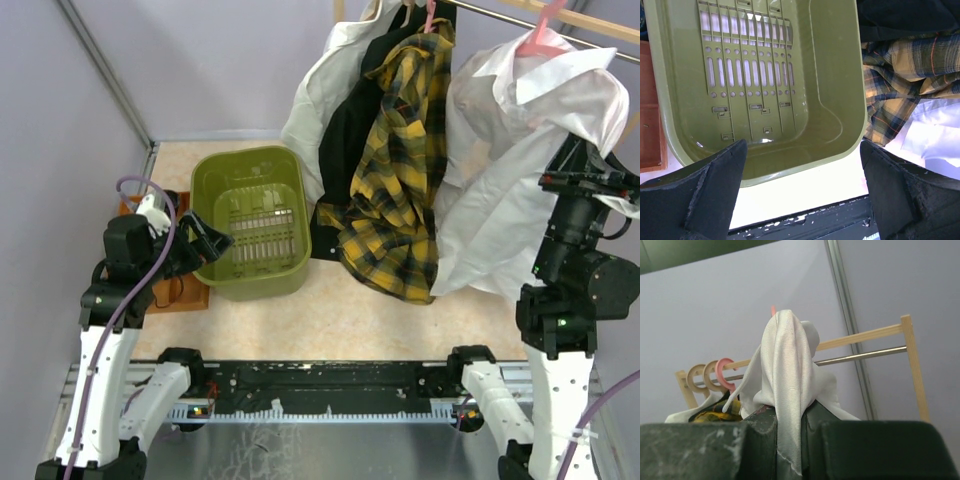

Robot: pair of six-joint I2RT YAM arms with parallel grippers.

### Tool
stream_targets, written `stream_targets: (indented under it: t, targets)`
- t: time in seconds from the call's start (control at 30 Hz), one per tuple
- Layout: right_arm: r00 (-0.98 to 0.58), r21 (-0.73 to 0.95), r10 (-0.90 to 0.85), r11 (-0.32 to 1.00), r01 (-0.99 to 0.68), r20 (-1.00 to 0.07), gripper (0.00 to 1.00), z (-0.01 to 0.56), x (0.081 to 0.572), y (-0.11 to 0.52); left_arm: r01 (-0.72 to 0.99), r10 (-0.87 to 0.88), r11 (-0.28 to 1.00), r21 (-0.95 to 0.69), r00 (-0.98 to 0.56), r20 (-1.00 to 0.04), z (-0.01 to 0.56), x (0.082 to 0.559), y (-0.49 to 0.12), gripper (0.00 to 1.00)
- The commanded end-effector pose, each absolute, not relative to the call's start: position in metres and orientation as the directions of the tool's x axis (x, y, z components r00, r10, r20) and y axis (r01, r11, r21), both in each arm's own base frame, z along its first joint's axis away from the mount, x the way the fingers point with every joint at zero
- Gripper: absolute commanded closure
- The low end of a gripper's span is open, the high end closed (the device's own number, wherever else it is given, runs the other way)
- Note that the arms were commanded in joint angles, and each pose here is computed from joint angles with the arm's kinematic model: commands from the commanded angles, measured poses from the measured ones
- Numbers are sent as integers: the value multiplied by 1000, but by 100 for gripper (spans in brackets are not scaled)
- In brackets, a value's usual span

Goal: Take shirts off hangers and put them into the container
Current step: Pick up the hanger from the clothesline.

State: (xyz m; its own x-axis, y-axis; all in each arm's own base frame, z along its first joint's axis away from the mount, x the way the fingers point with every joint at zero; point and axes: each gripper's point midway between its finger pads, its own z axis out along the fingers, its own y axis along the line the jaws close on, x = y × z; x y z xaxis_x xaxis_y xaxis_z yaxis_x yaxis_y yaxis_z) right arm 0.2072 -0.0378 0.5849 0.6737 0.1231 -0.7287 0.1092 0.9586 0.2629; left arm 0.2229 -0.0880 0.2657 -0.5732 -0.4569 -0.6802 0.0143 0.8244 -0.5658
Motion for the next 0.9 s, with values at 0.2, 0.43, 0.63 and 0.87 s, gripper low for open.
stream_targets:
  t: [0.2,0.43,0.63,0.87]
  targets:
    - [795,243,182,969,-45,-578,100,636,159,-21,41,-464,817,-575,-545,-698,277,224,-89,1]
    - [662,184,218,975,-121,-717,100,586,125,2,74,-452,825,-561,-510,-732,283,219,-87,1]
    - [326,163,217,969,-186,-920,100,496,115,27,121,-448,807,-578,-511,-733,289,221,-95,1]
    - [202,197,314,871,-449,-927,100,449,73,76,236,-467,732,-638,-507,-724,307,219,-115,1]
